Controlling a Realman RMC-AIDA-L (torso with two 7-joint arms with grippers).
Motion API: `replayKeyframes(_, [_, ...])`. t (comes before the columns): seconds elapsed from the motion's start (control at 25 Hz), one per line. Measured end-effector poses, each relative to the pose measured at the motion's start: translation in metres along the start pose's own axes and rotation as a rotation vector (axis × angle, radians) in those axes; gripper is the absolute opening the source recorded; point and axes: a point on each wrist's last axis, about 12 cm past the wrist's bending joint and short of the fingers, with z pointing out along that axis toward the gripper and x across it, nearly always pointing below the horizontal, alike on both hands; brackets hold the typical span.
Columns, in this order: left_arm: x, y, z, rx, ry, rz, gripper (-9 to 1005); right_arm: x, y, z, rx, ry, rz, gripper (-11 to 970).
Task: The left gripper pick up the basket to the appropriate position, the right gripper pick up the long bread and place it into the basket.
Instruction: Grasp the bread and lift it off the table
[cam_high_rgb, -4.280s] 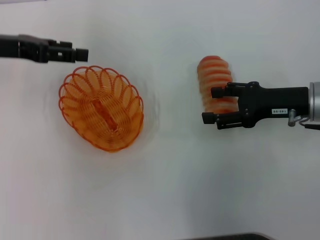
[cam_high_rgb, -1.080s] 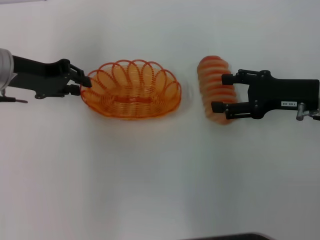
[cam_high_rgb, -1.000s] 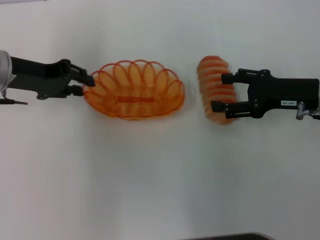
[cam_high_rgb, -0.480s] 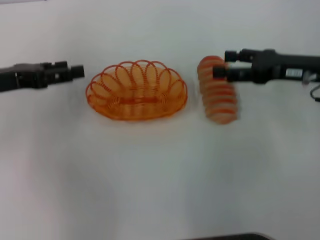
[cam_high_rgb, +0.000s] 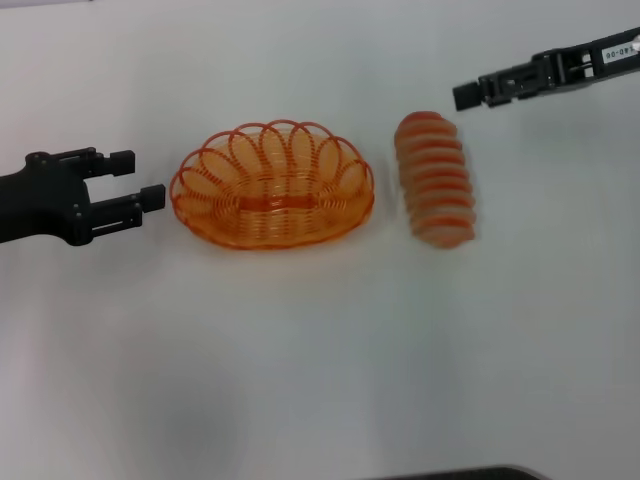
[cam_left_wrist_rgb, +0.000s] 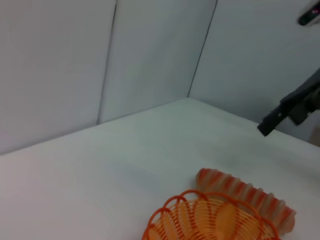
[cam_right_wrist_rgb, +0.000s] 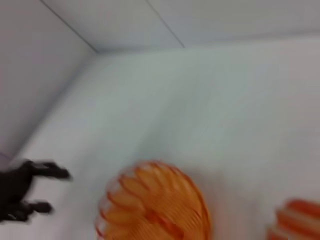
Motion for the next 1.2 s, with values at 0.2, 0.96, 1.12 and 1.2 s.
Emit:
replayKeyframes(0.2, [0.005, -0.003, -0.002, -0.007, -0.028, 0.026, 648, -0.026, 0.014, 0.02, 0.178, 0.235, 0.045, 862])
replayKeyframes(0.96, [0.013, -0.007, 0.001, -0.005, -0.059, -0.003, 650, -0.043, 0.028, 0.093, 0.434, 0.382, 0.069, 856])
replayKeyframes(1.12, [0.014, -0.007, 0.001, -0.005, -0.059, -0.009, 650, -0.041, 0.029, 0.105, 0.442, 0.386, 0.056, 854])
replayKeyframes(1.2, [0.014, -0.007, 0.002, -0.005, -0.06, -0.009, 650, -0.038, 0.03, 0.111, 0.446, 0.396, 0.047, 854])
